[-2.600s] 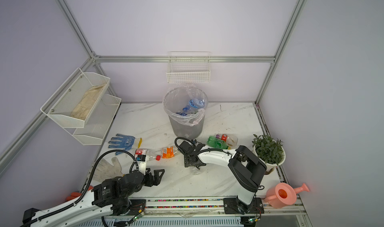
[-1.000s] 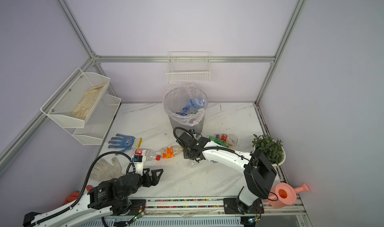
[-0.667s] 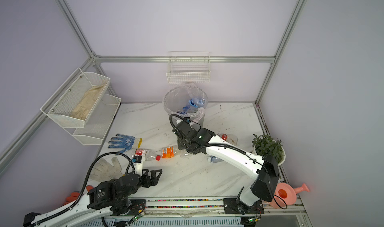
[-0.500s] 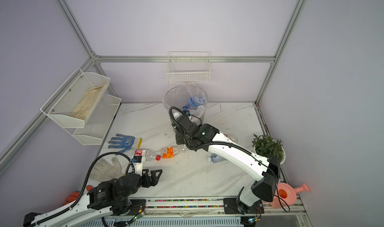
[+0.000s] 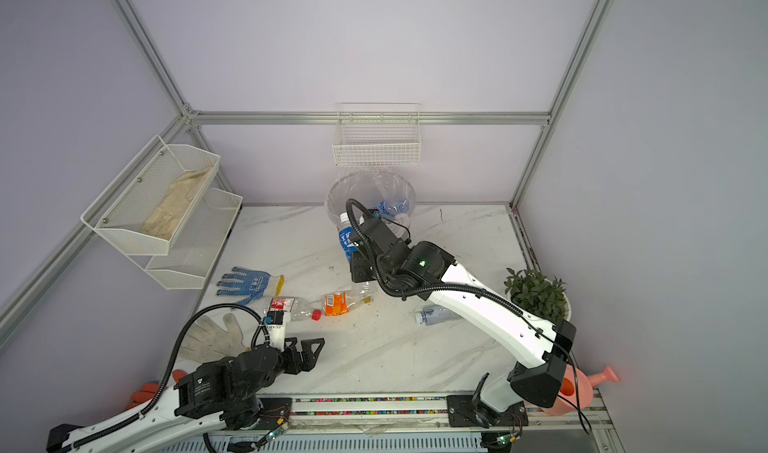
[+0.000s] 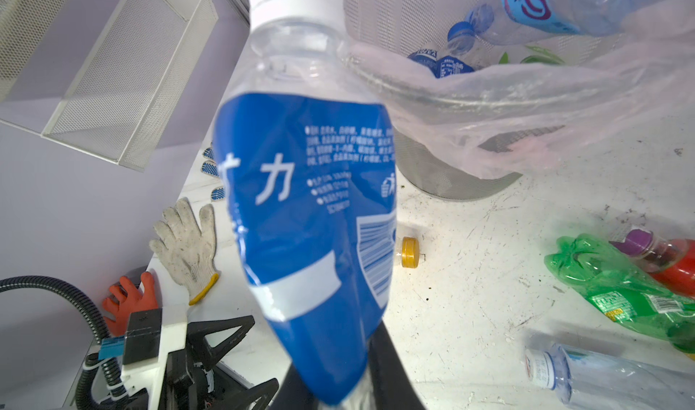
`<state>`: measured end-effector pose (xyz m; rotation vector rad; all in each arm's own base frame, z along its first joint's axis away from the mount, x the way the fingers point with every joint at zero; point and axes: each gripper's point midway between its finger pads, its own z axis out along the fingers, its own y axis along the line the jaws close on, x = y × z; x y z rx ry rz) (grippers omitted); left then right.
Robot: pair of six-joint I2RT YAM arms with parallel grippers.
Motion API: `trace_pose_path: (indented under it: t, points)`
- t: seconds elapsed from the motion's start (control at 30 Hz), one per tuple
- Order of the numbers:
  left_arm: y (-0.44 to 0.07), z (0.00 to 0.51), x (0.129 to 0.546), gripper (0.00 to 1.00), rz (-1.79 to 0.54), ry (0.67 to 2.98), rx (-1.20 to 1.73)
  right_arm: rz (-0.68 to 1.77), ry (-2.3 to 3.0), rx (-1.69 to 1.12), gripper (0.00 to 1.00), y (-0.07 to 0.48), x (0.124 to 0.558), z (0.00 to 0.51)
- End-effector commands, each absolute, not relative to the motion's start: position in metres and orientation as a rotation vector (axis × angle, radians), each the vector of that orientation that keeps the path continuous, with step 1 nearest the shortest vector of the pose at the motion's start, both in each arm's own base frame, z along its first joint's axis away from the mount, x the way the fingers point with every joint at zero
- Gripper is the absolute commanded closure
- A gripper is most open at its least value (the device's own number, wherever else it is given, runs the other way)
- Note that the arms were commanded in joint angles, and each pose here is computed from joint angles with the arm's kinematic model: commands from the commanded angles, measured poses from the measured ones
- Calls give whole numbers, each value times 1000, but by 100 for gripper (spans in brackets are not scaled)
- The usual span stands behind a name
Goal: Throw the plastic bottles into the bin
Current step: 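Lift the blue-labelled bottle with the right gripper toward the bin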
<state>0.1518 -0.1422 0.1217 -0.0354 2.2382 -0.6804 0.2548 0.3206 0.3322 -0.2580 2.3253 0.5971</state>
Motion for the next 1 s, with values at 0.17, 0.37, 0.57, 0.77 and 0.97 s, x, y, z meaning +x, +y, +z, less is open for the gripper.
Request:
trace_pose_path:
  t: [0.17, 0.37, 0.57, 0.77, 0.97]
  points:
    - [-140, 116, 152, 0, -665, 2237, -48, 555, 2159, -233, 92, 309, 268, 409]
    - [-139, 118, 153, 0, -659, 2232, -39, 511, 2069, -163, 91, 304, 284, 443]
    - [-137, 119, 152, 0, -645, 2238, -30, 441, 2044, -121, 90, 299, 309, 456]
    - [-135, 121, 151, 0, -639, 2236, -27, 464, 2022, -79, 90, 292, 352, 467]
    - [-133, 124, 151, 0, -642, 2231, -27, 415, 2082, -51, 90, 283, 413, 432]
